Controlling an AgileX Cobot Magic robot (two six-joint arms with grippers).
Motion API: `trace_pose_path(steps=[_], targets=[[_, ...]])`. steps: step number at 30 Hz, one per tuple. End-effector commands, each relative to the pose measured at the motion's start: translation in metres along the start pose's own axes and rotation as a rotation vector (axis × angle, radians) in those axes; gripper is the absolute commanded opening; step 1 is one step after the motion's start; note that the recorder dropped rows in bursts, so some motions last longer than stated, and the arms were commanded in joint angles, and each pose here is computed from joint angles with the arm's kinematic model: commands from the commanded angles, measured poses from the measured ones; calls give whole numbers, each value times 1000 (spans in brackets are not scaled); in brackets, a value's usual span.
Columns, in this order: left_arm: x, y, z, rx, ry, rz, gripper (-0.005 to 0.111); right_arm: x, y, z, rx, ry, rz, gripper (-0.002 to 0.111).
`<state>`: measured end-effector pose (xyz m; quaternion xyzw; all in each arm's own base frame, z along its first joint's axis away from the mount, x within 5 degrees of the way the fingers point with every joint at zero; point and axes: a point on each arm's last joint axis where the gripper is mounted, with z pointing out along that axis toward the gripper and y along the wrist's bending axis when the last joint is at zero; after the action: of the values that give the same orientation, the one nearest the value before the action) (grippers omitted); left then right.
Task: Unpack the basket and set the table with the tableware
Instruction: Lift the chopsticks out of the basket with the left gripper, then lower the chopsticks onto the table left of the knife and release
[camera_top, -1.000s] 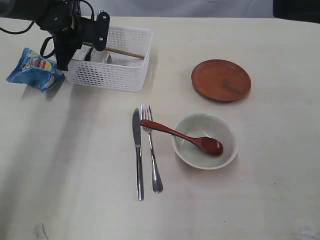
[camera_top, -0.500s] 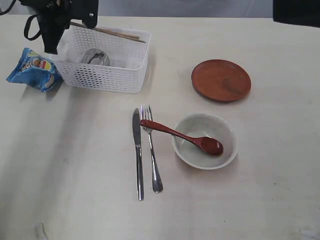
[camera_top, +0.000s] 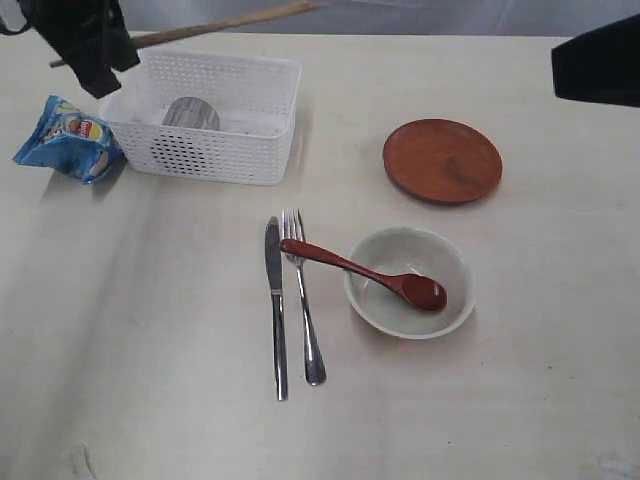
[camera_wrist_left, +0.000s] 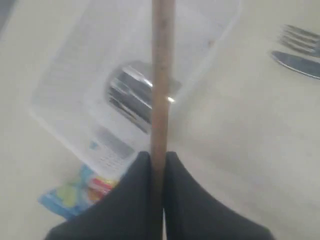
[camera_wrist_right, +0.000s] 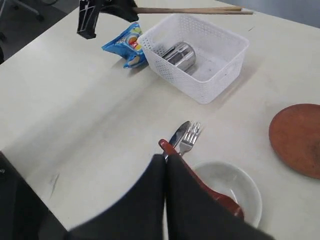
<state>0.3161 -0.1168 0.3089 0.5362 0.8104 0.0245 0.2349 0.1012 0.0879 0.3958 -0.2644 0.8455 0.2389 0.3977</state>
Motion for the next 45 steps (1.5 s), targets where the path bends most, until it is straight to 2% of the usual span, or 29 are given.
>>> trace_pose_path(steps=[1,4,8,14,17,23,25,29,32,35,38,40,41,45], targets=[[15,-38,0,178,81,-121,0,4,-1,-2,9,28,15,1],[30,-75,4,220,37,-193,0,6,0,-2,8,52,33,1],[49,-98,10,232,-8,-337,0,8,0,-3,7,70,45,1],[90,-137,41,331,128,-424,0,8,0,-3,1,74,52,1],[104,-147,53,314,148,-442,0,8,0,-3,1,78,60,1],[113,-151,65,226,94,-532,0,11,1,-3,0,109,68,1],[113,-151,65,232,88,-551,0,11,1,-3,0,111,73,1],[115,-154,65,247,105,-552,0,11,1,-3,0,111,74,1],[121,-159,67,257,120,-509,3,11,1,-3,0,111,79,1],[122,-160,67,262,122,-488,19,12,1,-3,0,112,81,1],[119,-157,67,247,106,-488,49,12,1,-3,0,118,83,1],[116,-154,67,227,87,-511,63,12,1,-3,0,122,83,1],[114,-151,66,220,80,-536,66,13,1,-3,0,124,83,1],[107,-140,60,177,104,-630,62,13,1,-3,0,127,83,1]])
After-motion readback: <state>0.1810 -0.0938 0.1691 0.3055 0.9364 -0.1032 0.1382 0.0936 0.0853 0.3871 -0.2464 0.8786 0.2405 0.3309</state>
